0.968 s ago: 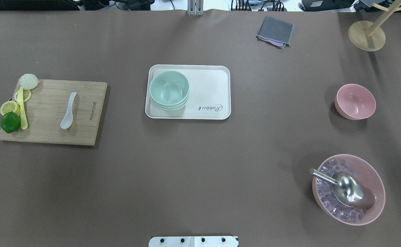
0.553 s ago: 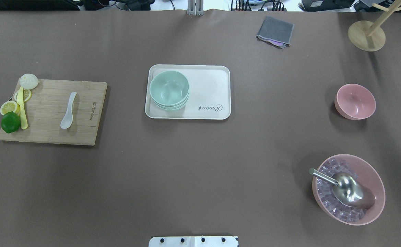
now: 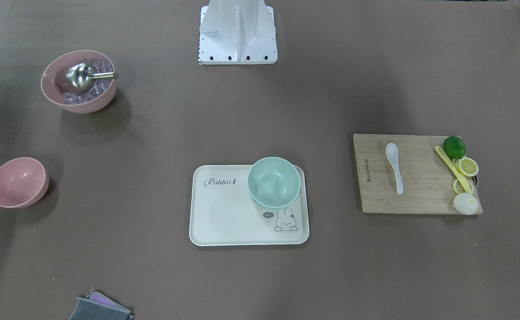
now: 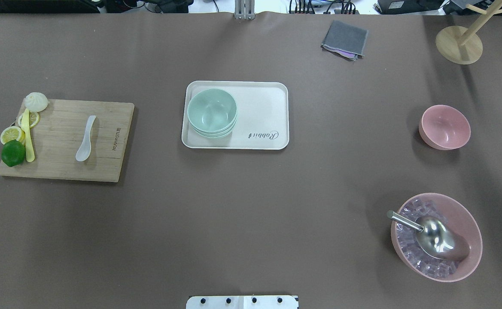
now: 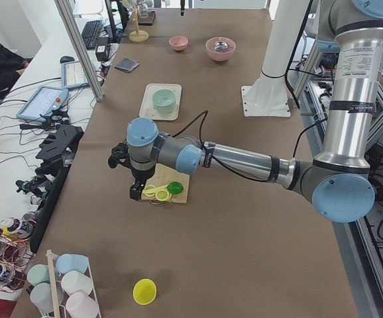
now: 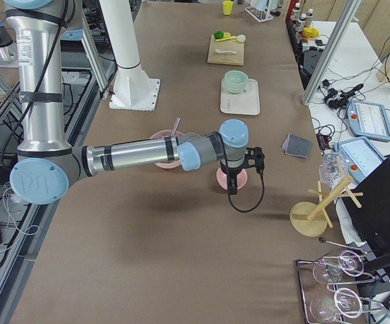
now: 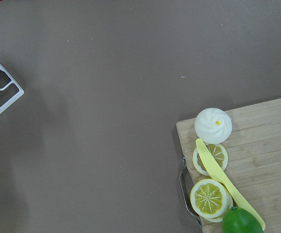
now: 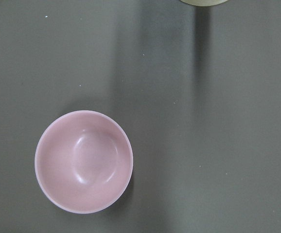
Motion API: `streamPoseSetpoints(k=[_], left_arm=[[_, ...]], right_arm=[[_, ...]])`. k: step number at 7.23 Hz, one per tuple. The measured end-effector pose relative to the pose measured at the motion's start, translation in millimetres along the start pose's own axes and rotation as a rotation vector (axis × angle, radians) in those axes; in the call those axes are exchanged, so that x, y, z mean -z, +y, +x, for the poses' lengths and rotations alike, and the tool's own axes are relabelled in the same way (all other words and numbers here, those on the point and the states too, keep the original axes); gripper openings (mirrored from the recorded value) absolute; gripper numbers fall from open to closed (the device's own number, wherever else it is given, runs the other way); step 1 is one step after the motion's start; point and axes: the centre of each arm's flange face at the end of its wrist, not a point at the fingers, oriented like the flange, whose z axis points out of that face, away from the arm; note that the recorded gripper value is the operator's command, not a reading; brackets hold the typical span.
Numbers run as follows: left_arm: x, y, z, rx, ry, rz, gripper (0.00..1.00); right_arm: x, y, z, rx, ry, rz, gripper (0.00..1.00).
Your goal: Stack pink bowl on green and place spoon
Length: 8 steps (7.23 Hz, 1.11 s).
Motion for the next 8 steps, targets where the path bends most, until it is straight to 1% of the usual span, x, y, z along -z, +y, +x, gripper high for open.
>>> streamPoseSetpoints(k=[2, 3, 4, 6, 7, 8], left_arm=[[-0.7, -4.7, 8.3, 0.085, 0.011, 0.042, 0.98], [-4.3, -6.0, 13.7, 0.103, 0.017, 0.048, 0.98], [-7.3, -7.8, 18.6, 0.109, 0.022, 0.048, 0.98], [-13.7, -17.0, 35.9, 0.135, 0.036, 0.045, 0.98], [-18.3, -20.6, 45.3, 0.142, 0.044, 0.041, 0.98], [-20.9, -22.5, 50.5, 0.146, 0.048, 0.039, 0.98]], right_arm=[[-45.3, -26.7, 5.1, -0.007, -0.018, 0.005, 0.98], [-62.6, -36.5, -7.8, -0.022, -0.028, -0.002, 0.97], [-79.9, -43.1, -27.3, -0.04, -0.038, -0.021, 0.96], [-103.5, -44.2, -46.7, -0.053, -0.043, -0.057, 0.92], [-110.0, -42.2, -48.4, -0.054, -0.042, -0.069, 0.92], [-115.2, -38.9, -46.2, -0.057, -0.04, -0.08, 0.89]])
